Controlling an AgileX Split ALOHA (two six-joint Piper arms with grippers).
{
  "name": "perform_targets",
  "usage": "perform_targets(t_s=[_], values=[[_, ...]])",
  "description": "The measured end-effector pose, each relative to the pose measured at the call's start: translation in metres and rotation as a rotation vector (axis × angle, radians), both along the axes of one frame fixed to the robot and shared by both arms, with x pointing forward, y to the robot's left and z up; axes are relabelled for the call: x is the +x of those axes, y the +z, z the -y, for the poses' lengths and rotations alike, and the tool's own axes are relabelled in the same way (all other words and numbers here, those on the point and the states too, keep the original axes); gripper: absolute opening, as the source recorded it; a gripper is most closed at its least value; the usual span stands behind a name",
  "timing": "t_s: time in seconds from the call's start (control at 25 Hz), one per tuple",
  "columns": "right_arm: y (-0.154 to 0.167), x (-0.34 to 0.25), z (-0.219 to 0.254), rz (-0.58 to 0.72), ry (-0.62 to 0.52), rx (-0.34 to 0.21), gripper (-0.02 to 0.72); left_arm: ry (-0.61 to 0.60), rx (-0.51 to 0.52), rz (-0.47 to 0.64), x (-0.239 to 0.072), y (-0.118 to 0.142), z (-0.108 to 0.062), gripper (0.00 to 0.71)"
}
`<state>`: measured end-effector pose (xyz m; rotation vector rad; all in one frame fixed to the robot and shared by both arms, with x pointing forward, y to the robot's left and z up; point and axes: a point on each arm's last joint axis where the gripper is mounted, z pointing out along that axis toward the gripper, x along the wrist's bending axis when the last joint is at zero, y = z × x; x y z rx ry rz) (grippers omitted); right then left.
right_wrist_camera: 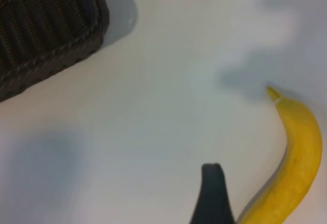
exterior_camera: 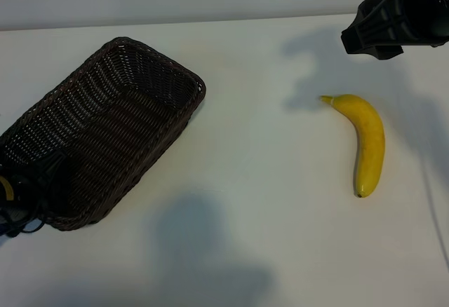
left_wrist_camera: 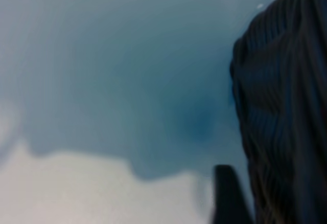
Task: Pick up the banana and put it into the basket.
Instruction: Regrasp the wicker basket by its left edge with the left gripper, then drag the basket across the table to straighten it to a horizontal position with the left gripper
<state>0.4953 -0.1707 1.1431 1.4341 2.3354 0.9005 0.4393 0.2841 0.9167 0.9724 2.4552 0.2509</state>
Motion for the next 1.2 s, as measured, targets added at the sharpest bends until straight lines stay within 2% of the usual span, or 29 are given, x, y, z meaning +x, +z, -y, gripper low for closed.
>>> perform_targets(t_s=[0.12, 0.16, 0.68, 1.0, 1.2], values=[[0.000, 0.000, 0.000, 0.000, 0.000, 0.000, 0.545, 0.012, -0.012, -0.001, 0.001, -0.002, 0.000, 0.194], [0.000, 0.000, 0.000, -0.001, 0.000, 0.000, 0.545, 0.006, -0.012, 0.011, 0.002, -0.001, 0.000, 0.172], [0.000, 0.000, 0.000, -0.001, 0.000, 0.001, 0.543, -0.088, 0.011, 0.092, 0.011, 0.006, 0.003, 0.168], [0.000, 0.000, 0.000, -0.002, 0.000, 0.002, 0.544, -0.216, 0.126, 0.159, 0.029, 0.037, 0.003, 0.168], [0.000, 0.000, 0.000, -0.002, 0.000, 0.002, 0.542, -0.332, 0.163, 0.150, 0.040, 0.055, 0.007, 0.166]])
